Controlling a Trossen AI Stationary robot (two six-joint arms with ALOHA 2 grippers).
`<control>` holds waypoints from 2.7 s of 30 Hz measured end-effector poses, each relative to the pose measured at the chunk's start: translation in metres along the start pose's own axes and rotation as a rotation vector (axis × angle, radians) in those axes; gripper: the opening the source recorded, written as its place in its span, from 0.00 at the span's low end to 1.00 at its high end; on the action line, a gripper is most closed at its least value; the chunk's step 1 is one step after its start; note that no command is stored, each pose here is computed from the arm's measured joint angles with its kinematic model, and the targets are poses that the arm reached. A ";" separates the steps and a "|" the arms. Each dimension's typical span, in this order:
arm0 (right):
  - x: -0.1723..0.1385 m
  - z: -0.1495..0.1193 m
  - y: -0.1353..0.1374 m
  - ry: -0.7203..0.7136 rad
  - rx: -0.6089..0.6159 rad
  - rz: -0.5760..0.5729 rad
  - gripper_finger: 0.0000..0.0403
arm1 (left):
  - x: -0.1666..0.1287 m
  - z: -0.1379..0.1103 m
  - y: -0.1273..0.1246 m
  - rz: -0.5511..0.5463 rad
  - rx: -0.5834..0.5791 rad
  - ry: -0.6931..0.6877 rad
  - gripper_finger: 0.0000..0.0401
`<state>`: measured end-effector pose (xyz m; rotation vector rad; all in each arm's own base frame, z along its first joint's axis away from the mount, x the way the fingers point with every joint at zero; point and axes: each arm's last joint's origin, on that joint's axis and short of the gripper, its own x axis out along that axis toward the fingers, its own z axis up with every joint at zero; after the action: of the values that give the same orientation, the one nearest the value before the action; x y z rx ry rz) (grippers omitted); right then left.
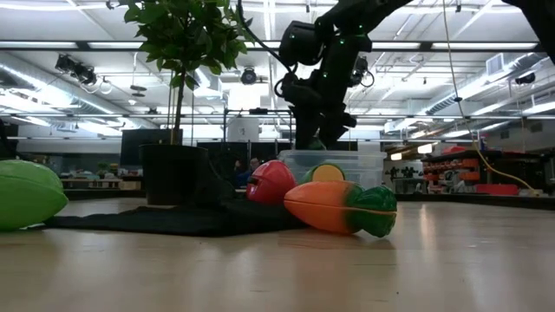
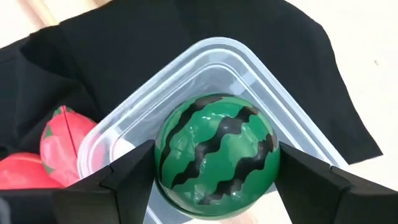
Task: Pick and placing Produce into tupperware
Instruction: Put the watermelon into the transparent bin, then put the cabbage into the transparent bin
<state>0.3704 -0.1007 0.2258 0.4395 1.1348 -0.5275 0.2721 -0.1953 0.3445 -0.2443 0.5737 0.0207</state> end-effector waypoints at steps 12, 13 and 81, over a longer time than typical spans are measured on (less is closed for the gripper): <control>0.000 -0.001 -0.002 -0.003 0.258 -0.037 0.72 | 0.000 0.000 0.000 0.000 0.000 0.000 0.25; 0.000 -0.001 -0.002 -0.004 0.276 -0.039 0.72 | 0.000 0.000 0.000 0.000 0.000 0.000 0.25; -0.162 -0.112 0.070 -0.146 -0.163 0.043 0.80 | 0.000 -0.003 0.000 -0.024 -0.003 0.050 0.25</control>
<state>0.2777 0.0480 0.3403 0.2786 1.0169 -0.4193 0.2702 -0.1957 0.3419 -0.2552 0.6202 -0.0075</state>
